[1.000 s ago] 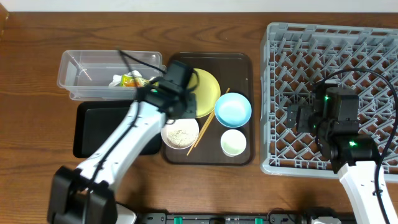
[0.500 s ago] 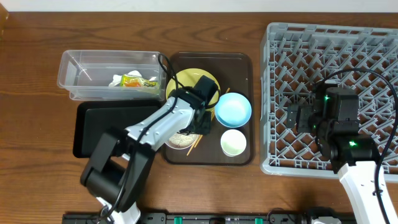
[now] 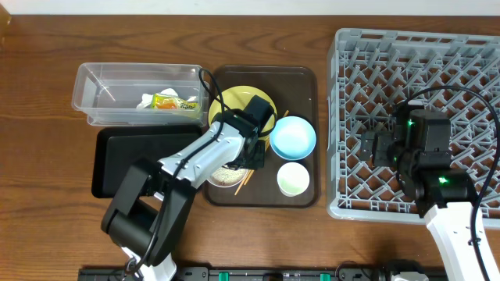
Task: Sort waste into correct bins and load items into the dishwasher rack
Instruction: 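Grasp the rim of the white rice bowl with left gripper, then tip the white bowl over the black tray to pour out rice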
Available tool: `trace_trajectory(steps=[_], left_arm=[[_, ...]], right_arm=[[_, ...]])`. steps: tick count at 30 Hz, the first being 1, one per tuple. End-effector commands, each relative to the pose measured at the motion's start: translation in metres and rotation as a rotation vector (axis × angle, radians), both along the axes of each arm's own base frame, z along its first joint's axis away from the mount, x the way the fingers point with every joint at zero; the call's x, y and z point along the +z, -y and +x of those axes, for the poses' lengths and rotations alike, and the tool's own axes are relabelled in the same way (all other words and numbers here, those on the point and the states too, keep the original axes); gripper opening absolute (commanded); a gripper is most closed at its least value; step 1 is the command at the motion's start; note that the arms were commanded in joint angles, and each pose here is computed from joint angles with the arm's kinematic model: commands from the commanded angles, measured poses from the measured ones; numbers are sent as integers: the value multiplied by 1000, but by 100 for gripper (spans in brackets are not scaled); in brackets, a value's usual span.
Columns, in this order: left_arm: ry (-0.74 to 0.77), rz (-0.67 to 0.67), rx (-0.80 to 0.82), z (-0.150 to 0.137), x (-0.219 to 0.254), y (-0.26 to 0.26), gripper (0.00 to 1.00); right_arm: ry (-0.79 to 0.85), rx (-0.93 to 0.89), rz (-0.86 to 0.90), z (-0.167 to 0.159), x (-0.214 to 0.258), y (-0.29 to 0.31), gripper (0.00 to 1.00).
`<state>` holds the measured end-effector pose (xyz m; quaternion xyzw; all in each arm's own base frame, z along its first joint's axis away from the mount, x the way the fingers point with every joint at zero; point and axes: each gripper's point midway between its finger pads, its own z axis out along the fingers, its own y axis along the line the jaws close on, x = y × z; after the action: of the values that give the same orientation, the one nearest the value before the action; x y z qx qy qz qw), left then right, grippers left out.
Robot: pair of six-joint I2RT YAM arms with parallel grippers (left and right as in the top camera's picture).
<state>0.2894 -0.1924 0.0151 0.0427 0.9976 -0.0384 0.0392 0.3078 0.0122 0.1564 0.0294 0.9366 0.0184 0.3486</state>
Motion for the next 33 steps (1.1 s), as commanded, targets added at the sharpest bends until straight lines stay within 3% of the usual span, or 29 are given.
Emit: trace_trajectory(steps=[1, 9, 17, 26, 33], left_arm=[[47, 0, 11, 4, 14, -2, 27], [64, -9, 10, 6, 17, -1, 25], [62, -8, 11, 6, 17, -1, 6], [19, 16, 47, -8, 25, -11, 6], [183, -92, 51, 3, 85, -8, 6]], right_arm=[[25, 4, -3, 4, 10, -2, 99], [25, 4, -3, 4, 10, -2, 99], [25, 4, -3, 4, 10, -2, 99], [25, 4, -3, 4, 10, -2, 99], [25, 4, -3, 4, 10, -2, 99]])
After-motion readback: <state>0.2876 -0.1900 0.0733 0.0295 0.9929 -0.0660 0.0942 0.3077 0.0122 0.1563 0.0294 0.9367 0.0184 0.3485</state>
